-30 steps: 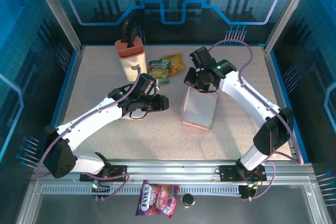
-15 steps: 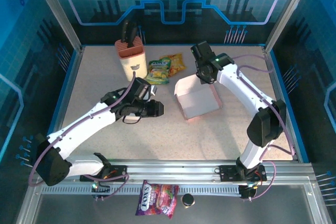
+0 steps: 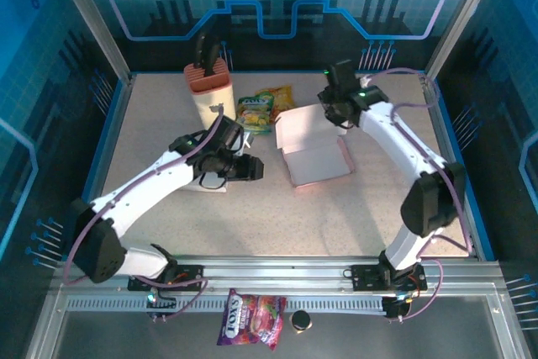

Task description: Fold the paper box

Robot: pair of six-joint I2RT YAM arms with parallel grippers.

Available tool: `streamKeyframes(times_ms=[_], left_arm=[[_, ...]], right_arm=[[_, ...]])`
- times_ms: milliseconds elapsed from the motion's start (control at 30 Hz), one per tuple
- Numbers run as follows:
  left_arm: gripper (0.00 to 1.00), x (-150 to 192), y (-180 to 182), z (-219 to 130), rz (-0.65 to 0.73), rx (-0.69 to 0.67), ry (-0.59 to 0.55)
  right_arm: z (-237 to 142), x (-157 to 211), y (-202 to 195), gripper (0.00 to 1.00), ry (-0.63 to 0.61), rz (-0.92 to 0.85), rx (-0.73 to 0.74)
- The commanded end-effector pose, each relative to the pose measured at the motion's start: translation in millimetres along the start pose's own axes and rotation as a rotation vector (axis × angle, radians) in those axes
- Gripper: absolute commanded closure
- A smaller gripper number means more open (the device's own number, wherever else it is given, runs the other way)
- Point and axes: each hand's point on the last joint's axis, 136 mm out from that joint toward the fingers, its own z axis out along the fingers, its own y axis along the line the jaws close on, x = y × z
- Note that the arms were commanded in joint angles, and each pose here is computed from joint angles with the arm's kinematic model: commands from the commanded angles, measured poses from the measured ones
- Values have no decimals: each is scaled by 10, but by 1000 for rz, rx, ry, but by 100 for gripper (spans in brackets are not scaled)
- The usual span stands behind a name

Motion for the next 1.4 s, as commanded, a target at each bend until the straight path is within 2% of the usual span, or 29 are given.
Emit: streamKeyframes(times_ms=[0, 67, 133, 267, 367, 467, 733, 1033, 1267, 1367], left_arm=[[54, -338, -139, -15, 116, 29, -26], [53, -518, -114, 39, 147, 9, -29], [53, -690, -103, 114, 173, 10, -23], [52, -937, -112, 257, 240, -21, 8], [52, -1086, -2, 357, 259, -97, 26], [52, -1191, 44, 427, 271, -119, 23], [52, -1290, 26, 626, 279, -94, 43], [53, -1332, 100, 747, 284, -119, 50], [56, -1384, 83, 823, 287, -108, 59], [60, -1424, 77, 842, 294, -113, 58]], right_arm=[[-507, -242, 350, 55, -11, -631, -334], [-613, -223, 200, 51, 27, -831, -415], [-615, -296, -116, 50, 62, -957, -378], [-485, -522, -564, 53, 49, -1070, -251], [-280, -523, -704, 45, 82, -1170, -254], [-80, -501, -846, 42, 183, -1224, -223], [292, -379, -867, 39, 412, -1287, -265], [625, -286, -836, 40, 494, -1345, -249], [726, -200, -736, 51, 511, -1359, -284], [737, -177, -731, 59, 517, -1365, -286]])
